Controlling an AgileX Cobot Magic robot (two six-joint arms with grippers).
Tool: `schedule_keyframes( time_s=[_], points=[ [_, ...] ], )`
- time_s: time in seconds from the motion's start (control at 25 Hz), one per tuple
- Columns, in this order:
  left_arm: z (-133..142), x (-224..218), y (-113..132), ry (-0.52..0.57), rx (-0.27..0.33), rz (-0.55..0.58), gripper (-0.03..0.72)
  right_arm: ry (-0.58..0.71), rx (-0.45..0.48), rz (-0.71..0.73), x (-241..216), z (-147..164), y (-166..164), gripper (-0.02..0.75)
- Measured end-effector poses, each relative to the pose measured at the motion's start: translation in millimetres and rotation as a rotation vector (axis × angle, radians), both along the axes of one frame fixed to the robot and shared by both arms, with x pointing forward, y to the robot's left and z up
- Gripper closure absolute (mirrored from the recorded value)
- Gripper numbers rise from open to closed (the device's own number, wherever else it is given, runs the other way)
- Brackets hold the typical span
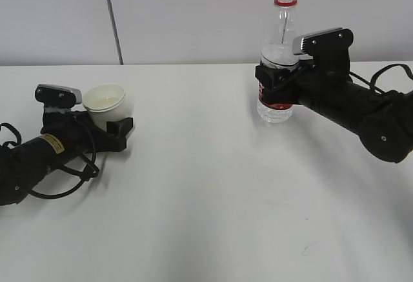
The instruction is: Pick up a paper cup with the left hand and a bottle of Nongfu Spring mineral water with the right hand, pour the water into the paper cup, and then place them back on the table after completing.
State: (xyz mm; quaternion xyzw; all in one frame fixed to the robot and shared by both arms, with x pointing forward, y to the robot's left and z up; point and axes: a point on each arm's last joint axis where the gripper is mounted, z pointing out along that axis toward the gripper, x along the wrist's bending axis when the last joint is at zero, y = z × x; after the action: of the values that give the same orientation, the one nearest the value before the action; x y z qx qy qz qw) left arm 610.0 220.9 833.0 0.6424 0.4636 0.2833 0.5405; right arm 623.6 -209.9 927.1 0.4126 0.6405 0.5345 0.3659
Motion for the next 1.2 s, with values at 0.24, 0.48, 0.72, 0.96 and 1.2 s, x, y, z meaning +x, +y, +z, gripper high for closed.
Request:
schedule_keyframes(
  time_s=[0.24,0.48,0.72,0.96,1.2],
  points=[
    [0.7,-0.9,0.5,-0.001,-0.002,0.002,0.100,0.000,0.000,0.000,0.0,0.0,0.0,0.322],
    [7.6,-15.1,2.5,0.013,-0.001,0.003,0.099,0.002,-0.001,0.000,0.0,-0.2,0.0,0.322],
    [21.2,-31.0,5.3,-0.002,-0.010,0.011,0.099,0.027,0.002,-0.017,0.7,-6.3,-1.3,0.322],
    [31.3,-47.3,9.6,-0.009,0.022,0.026,0.099,0.067,0.001,-0.029,1.7,-21.3,-2.1,0.323],
    [43.2,-59.8,11.7,-0.023,0.021,0.030,0.099,0.079,0.023,-0.039,4.0,-42.3,-2.1,0.324]
  ],
)
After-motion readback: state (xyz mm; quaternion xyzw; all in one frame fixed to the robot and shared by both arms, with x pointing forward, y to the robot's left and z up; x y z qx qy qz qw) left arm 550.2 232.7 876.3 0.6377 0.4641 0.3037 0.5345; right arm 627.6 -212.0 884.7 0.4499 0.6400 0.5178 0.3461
